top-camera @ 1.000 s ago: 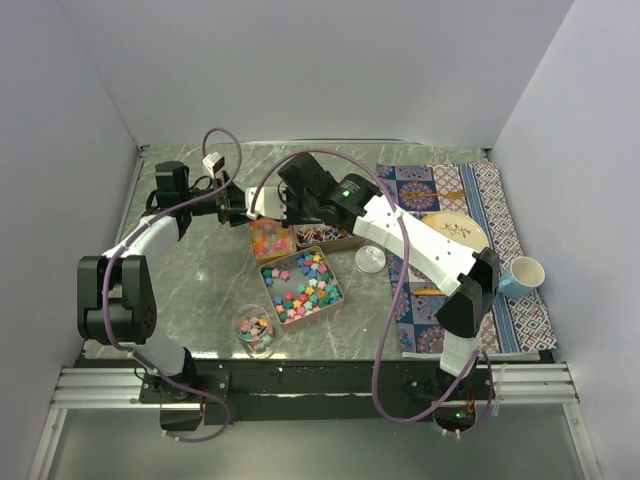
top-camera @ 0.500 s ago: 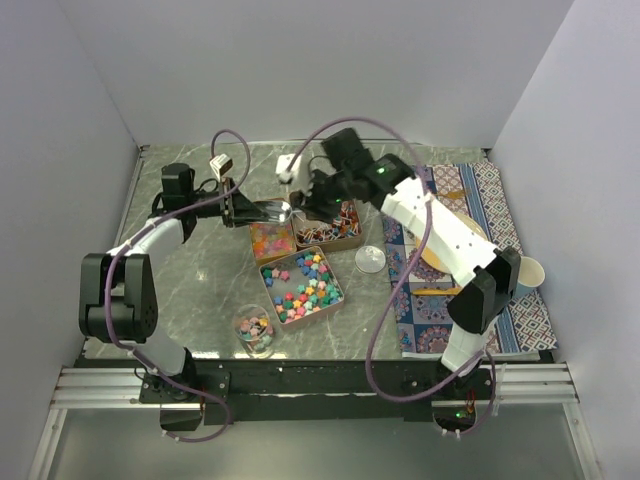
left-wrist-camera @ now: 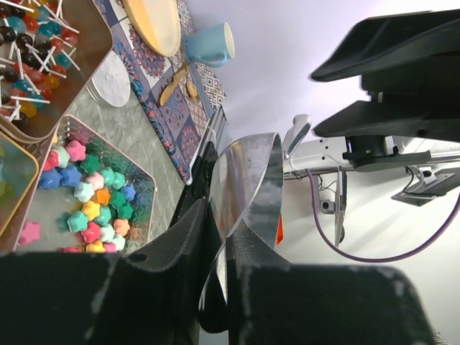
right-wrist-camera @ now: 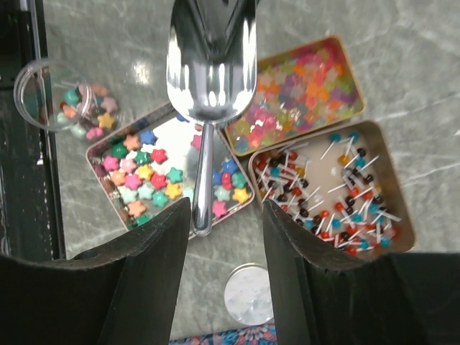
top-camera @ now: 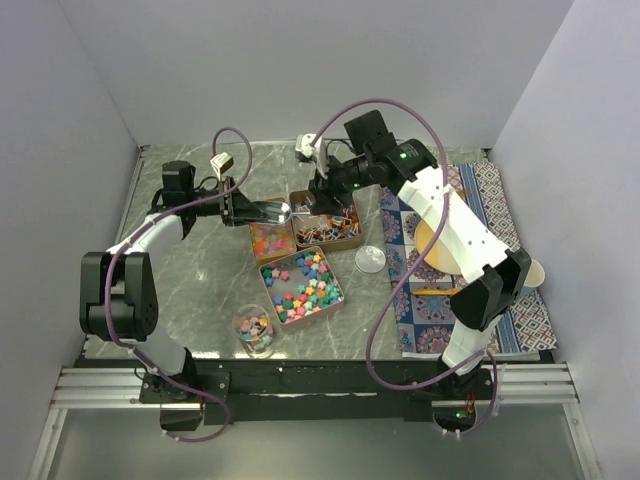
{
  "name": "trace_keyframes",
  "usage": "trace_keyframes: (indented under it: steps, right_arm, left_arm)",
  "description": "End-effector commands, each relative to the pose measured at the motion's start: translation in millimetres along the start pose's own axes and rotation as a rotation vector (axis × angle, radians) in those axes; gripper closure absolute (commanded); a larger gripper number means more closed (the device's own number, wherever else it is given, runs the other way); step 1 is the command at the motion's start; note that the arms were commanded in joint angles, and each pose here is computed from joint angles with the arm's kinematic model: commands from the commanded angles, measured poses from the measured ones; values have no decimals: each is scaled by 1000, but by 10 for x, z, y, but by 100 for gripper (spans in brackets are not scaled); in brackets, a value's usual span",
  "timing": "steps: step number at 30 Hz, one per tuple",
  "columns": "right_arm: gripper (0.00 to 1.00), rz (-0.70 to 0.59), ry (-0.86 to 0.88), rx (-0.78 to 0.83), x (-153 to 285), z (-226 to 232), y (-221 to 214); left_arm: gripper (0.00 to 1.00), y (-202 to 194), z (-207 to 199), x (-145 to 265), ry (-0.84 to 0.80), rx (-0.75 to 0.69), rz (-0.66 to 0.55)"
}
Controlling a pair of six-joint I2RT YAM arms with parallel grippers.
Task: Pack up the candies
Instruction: Adjust the spatula.
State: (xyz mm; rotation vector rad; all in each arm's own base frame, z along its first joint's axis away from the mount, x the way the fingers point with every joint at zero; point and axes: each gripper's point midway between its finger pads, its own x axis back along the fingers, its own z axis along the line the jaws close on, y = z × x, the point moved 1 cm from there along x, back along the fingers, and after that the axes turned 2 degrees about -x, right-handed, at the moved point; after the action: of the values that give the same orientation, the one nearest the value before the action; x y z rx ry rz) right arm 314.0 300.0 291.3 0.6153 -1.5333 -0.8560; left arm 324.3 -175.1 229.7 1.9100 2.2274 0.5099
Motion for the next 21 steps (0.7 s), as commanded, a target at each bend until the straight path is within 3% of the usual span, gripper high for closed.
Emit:
trace_keyframes:
  steps: [1,14,21]
  right_arm:
    - [48,-53,22,47,44,82,248]
    - [46,68,43,81,-239,134,11]
    - [56,67,38,77,-255,105,35]
  left_arm:
    - [99,3,-111,-24,-42,-57,29]
    - [99,30,-159,-43,-50,-58,30]
    - [99,25,-153,-38,-51,-56,29]
